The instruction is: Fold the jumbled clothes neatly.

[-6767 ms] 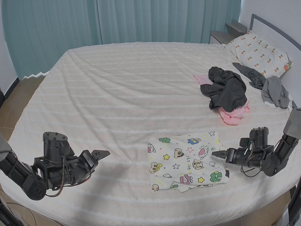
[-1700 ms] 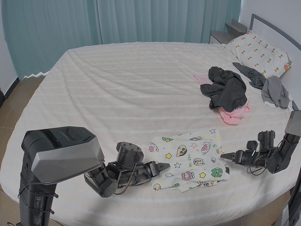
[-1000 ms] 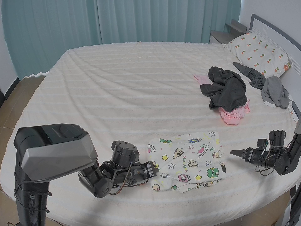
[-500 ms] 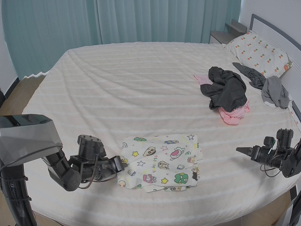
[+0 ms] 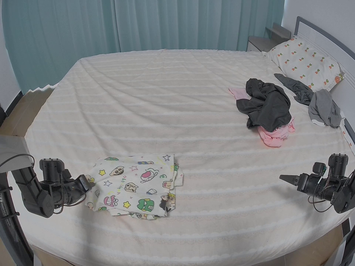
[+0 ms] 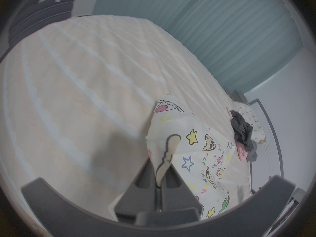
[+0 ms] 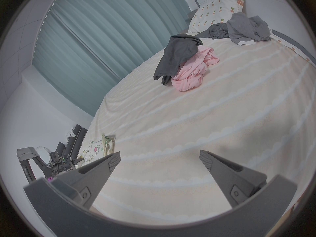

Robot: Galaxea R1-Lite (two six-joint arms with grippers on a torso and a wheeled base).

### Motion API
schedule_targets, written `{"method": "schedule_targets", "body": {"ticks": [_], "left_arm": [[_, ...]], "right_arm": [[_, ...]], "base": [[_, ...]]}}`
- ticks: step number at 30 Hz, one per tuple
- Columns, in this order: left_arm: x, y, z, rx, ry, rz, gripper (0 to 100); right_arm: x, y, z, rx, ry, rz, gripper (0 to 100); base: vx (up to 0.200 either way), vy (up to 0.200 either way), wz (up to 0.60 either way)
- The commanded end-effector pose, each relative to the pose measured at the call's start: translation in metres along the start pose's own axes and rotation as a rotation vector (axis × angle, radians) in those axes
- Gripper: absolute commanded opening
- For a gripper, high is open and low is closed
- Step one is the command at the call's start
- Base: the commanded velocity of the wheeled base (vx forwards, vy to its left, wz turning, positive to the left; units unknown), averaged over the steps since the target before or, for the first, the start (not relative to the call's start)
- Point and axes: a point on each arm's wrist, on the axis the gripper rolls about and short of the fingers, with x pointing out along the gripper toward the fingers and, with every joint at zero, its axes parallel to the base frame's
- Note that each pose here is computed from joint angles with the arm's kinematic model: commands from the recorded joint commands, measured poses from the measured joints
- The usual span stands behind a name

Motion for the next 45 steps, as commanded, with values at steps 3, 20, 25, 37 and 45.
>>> {"method": "schedule_targets", "body": {"ticks": [3,20,25,37,45], "left_arm": [[-0.019,0.050,0.022,-0.095,-0.095,0.106,0],[-0.058,0.055,0.053,-0.088,-0.335,0.079,100],[-0.101,0.015,0.075,-0.013,-0.488,-0.091,100],[-0.225,-0.051,-0.008,0.305,-0.295,-0.697,100],[-0.298,-0.061,-0.084,0.451,-0.273,-0.913,100]], "right_arm": [[-0.002,0.000,-0.002,0.002,0.001,-0.005,100],[-0.039,0.027,0.016,-0.049,-0.157,0.053,100],[-0.079,0.053,0.019,-0.077,-0.314,0.133,100],[-0.197,0.103,-0.038,-0.175,-0.547,0.326,100],[-0.229,0.091,-0.122,-0.373,-0.551,0.261,100]], "base": [[0.000,0.000,0.00],[0.000,0.000,0.00],[0.000,0.000,0.00],[0.000,0.000,0.00],[0.000,0.000,0.00]]}}
